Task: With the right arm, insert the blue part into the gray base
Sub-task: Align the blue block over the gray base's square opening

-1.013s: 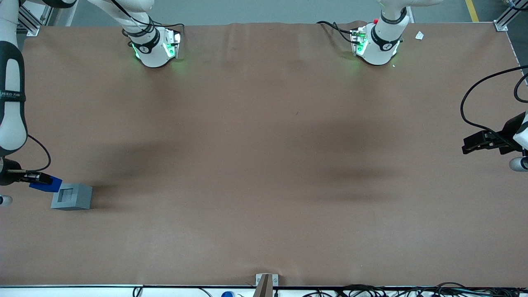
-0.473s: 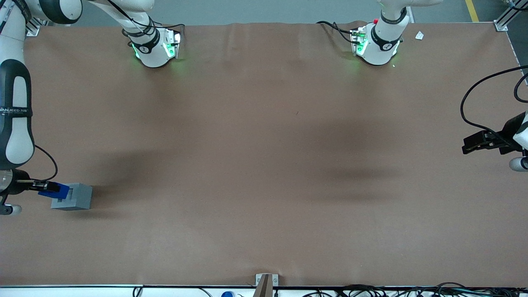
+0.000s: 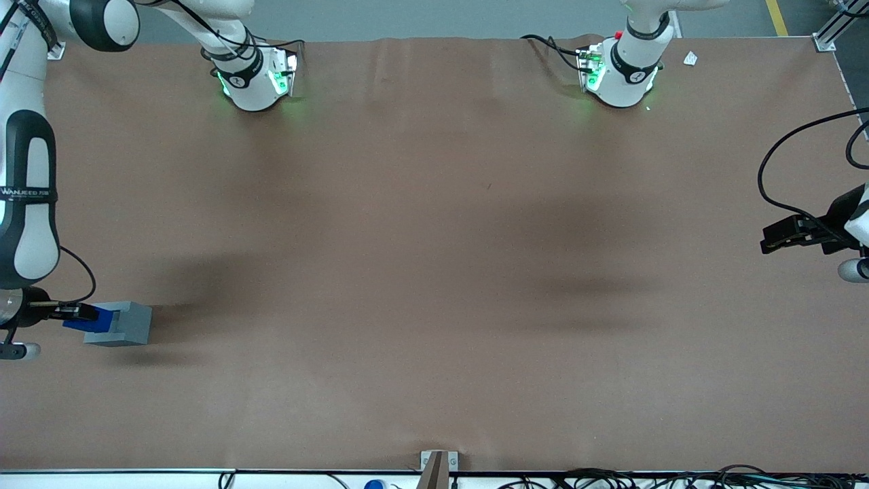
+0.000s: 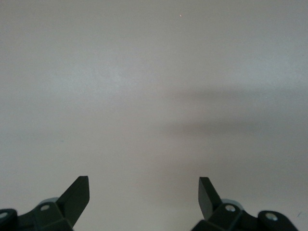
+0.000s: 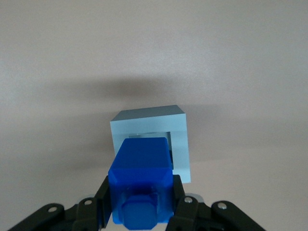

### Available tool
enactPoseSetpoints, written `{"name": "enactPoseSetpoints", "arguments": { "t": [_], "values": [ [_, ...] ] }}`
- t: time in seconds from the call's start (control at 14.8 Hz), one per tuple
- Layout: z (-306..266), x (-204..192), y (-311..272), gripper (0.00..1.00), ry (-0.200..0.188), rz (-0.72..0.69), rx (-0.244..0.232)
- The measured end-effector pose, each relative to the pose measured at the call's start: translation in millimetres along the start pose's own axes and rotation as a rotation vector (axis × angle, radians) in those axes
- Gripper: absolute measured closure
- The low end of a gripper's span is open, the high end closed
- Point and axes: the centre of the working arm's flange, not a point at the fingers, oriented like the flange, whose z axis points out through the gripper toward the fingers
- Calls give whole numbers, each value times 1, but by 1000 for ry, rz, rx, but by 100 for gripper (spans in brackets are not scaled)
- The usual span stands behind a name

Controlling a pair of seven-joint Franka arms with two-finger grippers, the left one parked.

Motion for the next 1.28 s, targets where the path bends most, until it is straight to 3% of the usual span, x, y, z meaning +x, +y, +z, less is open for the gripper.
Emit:
{"name": "enactPoseSetpoints", "arguments": {
  "t": [0.27,1.28],
  "values": [
    [6,0,0,49,-9,-56,1],
    [16,0,1,49,-22,-58,8]
  ]
}}
